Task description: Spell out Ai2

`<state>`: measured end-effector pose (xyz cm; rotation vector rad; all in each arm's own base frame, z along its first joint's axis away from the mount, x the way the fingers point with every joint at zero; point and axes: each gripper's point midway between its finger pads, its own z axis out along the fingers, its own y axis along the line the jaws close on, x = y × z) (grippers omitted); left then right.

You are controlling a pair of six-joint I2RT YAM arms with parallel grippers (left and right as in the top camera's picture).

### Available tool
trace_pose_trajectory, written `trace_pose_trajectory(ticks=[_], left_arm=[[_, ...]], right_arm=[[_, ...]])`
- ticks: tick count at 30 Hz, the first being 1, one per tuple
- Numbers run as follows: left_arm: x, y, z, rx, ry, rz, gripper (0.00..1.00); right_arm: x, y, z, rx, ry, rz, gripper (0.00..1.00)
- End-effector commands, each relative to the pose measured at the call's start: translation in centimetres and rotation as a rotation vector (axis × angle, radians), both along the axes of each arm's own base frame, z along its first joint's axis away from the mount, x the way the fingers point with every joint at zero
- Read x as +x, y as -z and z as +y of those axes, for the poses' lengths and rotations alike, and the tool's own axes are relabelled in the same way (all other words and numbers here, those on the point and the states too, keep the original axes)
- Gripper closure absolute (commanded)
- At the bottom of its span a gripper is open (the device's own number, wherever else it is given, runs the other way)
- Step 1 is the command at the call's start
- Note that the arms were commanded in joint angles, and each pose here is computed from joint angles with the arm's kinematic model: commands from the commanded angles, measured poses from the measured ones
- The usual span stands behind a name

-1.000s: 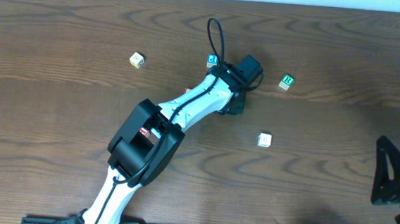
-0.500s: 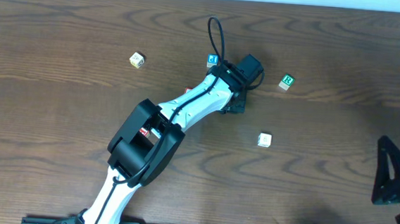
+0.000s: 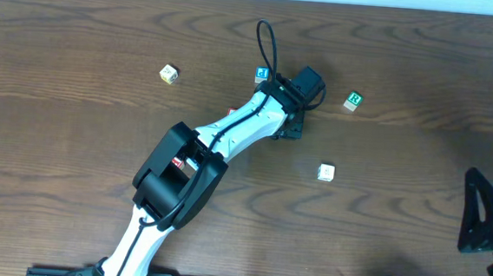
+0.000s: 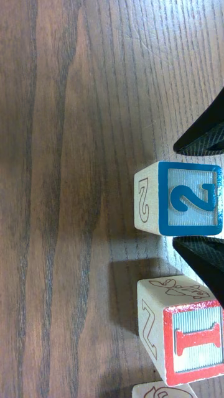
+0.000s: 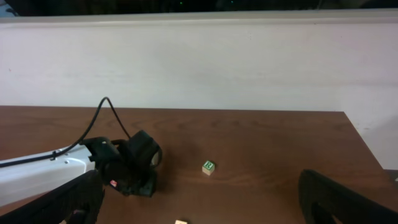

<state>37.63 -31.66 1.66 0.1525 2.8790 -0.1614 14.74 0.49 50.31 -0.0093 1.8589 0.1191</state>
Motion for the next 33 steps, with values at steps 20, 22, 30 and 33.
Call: trace_pose_trajectory(ticks=[20, 22, 30, 33], left_arm=[[8.5, -9.9, -1.4, -0.070, 0.019, -0.300, 0.40], [10.1, -13.7, -2.0, -0.110, 0.033, -0.377, 0.39], [11.5, -28.0, 5.7, 0.018, -0.100, -0.588, 0.52], [10.4, -30.9, 12.1, 0.060, -0.190, -0.559, 0.55]], right_arm=[[0.1, -0.1, -0.4, -0.020, 0.021, -0.002, 0.01], [0.1, -0.1, -0.4, -0.019, 0.021, -0.005, 0.01], [2.4, 4.0, 0.7, -0.099, 0.036, 0.131, 0.01], [4.6, 6.9, 1.9, -0.136, 0.042, 0.217, 0.06]])
